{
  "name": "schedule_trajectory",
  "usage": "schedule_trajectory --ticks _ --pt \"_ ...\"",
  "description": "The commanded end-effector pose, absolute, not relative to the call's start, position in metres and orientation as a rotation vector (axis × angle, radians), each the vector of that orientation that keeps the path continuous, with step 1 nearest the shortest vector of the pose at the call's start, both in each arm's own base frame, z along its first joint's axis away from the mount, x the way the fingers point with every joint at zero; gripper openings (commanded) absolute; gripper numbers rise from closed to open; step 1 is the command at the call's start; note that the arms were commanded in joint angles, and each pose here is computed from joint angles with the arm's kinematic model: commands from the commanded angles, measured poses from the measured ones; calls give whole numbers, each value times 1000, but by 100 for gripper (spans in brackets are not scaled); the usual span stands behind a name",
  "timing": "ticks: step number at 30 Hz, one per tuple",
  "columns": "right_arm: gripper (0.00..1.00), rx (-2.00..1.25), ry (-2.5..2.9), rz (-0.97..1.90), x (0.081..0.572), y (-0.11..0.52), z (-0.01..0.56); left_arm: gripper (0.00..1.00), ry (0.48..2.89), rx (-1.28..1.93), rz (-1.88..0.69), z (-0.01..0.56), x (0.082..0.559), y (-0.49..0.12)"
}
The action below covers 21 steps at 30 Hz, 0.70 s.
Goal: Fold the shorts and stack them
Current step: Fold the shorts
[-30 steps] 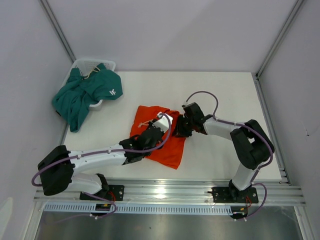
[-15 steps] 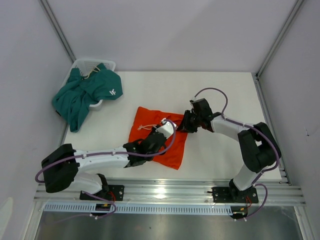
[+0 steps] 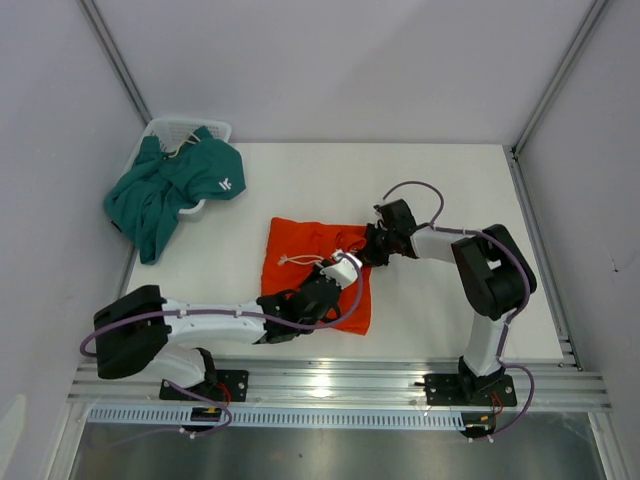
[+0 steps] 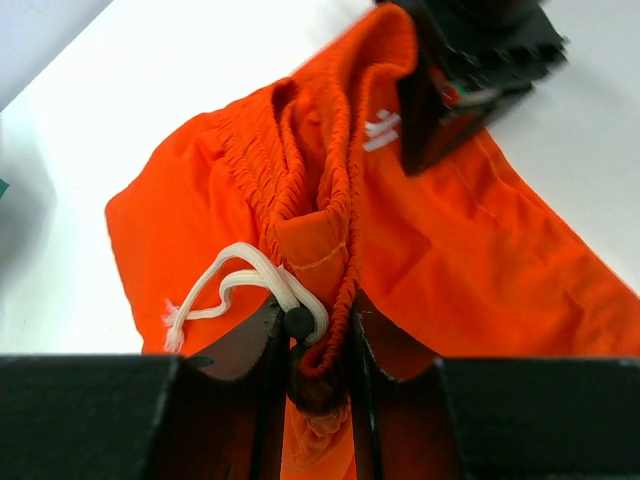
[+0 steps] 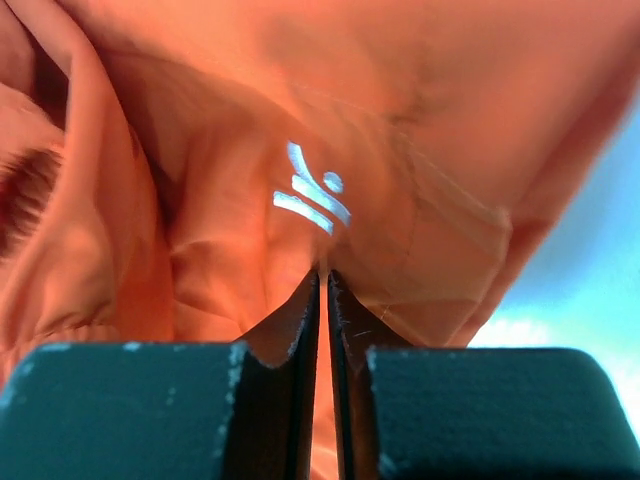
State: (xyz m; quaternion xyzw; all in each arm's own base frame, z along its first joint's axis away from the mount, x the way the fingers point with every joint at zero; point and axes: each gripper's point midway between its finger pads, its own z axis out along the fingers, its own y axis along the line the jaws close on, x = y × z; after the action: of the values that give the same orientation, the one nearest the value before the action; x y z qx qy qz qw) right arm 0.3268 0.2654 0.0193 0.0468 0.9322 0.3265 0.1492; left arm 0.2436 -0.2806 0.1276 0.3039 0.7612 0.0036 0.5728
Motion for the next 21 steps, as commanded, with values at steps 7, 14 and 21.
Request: schedule_trajectory --ticks 7,14,21 --pt "9 133 2704 885 335 264 2 0 1708 769 106 126 235 -307" --pt "9 132 2702 889 336 262 2 3 1708 815 76 116 226 -325" --pt "11 129 2690 903 341 260 9 99 1720 910 -180 118 200 -364"
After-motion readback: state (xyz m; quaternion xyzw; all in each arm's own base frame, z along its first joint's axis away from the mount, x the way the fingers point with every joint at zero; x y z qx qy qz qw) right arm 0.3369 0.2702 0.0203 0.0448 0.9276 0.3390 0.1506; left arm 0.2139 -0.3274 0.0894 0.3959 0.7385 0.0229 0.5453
